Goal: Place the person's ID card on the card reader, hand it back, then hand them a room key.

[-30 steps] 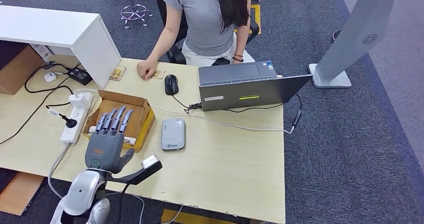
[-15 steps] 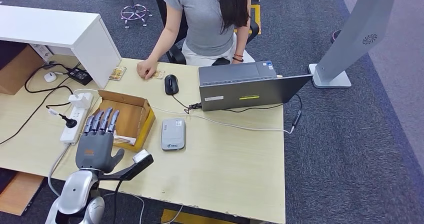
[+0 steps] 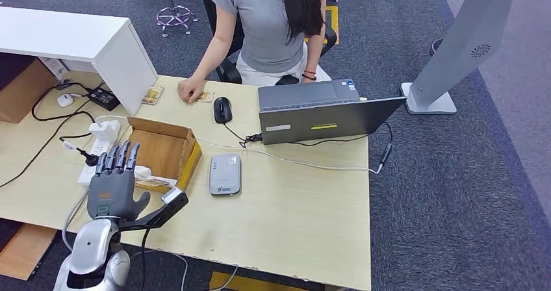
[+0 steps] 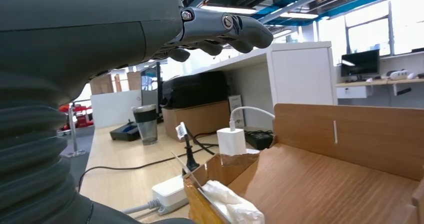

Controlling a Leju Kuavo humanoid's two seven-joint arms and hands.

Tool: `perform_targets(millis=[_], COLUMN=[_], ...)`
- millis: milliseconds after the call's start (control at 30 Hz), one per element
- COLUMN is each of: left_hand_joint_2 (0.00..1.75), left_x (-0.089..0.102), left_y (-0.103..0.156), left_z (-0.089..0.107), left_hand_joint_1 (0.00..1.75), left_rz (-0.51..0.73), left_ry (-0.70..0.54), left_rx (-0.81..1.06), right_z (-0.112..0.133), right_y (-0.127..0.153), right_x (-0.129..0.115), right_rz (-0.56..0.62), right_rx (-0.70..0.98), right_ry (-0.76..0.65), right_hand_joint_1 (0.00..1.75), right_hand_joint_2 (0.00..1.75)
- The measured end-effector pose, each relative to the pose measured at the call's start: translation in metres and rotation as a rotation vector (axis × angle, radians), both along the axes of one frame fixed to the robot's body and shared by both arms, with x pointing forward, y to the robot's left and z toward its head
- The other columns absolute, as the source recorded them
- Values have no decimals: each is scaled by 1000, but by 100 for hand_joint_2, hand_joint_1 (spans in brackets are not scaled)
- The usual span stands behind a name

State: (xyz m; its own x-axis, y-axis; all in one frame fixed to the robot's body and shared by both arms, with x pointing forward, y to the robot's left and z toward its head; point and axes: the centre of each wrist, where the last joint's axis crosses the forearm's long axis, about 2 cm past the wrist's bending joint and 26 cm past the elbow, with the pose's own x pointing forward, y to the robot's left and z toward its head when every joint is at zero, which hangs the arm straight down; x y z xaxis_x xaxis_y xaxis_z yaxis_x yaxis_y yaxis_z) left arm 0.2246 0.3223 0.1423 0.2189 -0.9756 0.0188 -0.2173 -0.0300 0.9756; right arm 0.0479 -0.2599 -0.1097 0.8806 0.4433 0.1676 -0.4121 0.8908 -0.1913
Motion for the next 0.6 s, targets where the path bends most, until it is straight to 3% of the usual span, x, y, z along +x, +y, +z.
perform_targets(millis=[600], left_hand_joint_2=[175], left_x=[-2], left_y=[15], left_z=[-14], left_hand_joint_1=[0], left_rz=[63], left_ry=[47], left_rx=[-22], right_z=[0], right_y=[0], right_x=[2], right_rz=[17], right_rx=[-5], right_ry=[-6], right_hand_joint_1=[0], right_hand_joint_2=[175])
